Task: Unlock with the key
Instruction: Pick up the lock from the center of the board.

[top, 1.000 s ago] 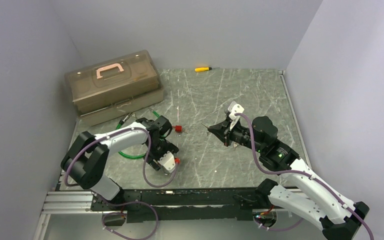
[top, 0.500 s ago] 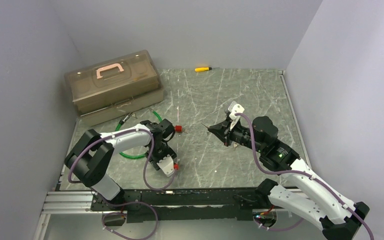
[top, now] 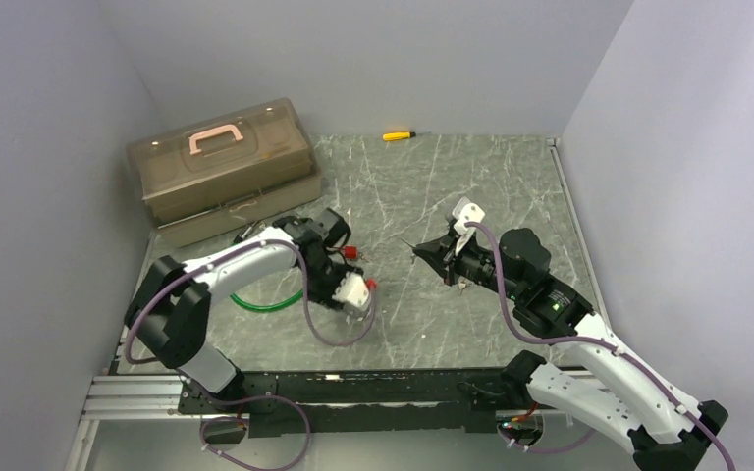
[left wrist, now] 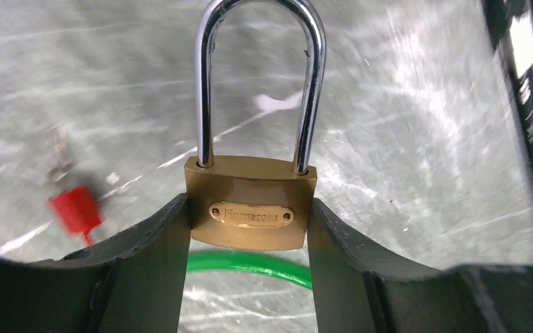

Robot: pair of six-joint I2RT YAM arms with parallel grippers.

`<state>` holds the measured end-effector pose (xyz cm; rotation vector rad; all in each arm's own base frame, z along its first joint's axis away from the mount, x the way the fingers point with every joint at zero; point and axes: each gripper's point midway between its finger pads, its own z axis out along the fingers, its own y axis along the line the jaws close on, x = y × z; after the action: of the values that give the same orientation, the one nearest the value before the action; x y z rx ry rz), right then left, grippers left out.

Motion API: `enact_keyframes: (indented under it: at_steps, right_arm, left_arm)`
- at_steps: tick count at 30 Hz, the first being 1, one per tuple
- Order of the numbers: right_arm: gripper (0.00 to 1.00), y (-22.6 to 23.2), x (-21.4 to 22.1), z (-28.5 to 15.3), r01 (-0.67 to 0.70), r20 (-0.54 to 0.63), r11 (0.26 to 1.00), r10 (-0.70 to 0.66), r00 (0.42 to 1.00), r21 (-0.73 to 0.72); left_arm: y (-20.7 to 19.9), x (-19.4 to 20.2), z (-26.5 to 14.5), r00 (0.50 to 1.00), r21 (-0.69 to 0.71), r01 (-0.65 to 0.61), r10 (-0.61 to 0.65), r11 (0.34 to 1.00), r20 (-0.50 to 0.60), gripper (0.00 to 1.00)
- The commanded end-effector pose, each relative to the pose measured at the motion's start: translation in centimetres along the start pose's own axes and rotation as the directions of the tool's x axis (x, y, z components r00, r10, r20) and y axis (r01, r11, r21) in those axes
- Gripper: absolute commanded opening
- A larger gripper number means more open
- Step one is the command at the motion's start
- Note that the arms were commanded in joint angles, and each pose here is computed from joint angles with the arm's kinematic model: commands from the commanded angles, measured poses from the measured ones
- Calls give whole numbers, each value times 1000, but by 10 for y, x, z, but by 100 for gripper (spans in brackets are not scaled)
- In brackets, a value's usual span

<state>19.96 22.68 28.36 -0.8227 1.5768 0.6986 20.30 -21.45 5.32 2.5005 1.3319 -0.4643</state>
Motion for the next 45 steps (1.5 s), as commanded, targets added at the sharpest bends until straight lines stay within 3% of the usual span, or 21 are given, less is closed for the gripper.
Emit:
enact_keyframes:
  at_steps: [1,4,8,9,10,11,12,15,17,20,26,30,31,32,36,39,45]
  right_arm:
    - [0,-15,-40,-12,36,93,995,-45,995,91]
    - [0,-28,-52,-22,36,129,984,-59,990,172]
    - [0,-40,-66,-35,43,170,966,-89,982,255]
    - [0,-41,-68,-35,48,170,965,-94,981,257]
    - [0,-40,-68,-34,52,166,966,-96,981,252]
    - [0,-39,-70,-31,57,165,969,-99,981,239]
    - [0,-36,-71,-27,61,167,973,-100,981,223]
    - [0,-30,-81,-15,61,198,983,-96,976,176]
    - [0,-26,-89,-7,67,216,988,-96,972,140]
    - [0,-21,-97,5,83,243,992,-104,965,96]
    - [0,-8,-111,18,108,298,994,-107,949,14]
    - [0,1,-120,15,143,342,989,-124,931,-30]
    - [0,4,-122,15,152,354,988,-129,926,-38]
    - [0,8,-125,13,183,386,982,-149,910,-53]
    - [0,14,-133,10,205,451,976,-154,879,-67]
    - [0,18,-141,11,226,486,970,-158,859,-85]
    - [0,25,-149,17,252,505,960,-157,849,-125]
  left_arm:
    - [31,-55,-87,903,-124,352,-301,928,307,0]
    - [43,-63,-141,724,-62,575,-472,816,503,0]
    - [64,-67,-225,384,53,733,-477,678,791,0]
    - [71,-66,-248,264,115,771,-479,627,837,0]
    - [79,-57,-271,135,174,811,-469,558,873,0]
    - [92,-58,-307,92,143,816,-370,560,924,0]
    - [97,-60,-331,8,182,827,-334,532,942,0]
    - [107,-72,-384,-191,337,830,-341,445,921,0]
    - [108,-85,-410,-203,343,848,-349,405,915,0]
    - [98,-112,-449,-218,342,852,-326,396,920,0]
    - [54,-168,-481,-282,417,787,-336,455,899,0]
    - [22,-201,-498,-197,341,762,-305,551,932,0]
    - [14,-212,-505,-161,302,751,-281,587,946,0]
    - [-10,-239,-525,-92,213,719,-214,661,973,0]
    - [-43,-270,-547,-3,89,681,-119,727,993,0]
    - [-51,-275,-550,13,63,681,-98,730,995,0]
    - [-39,-262,-545,-31,113,710,-129,695,991,0]
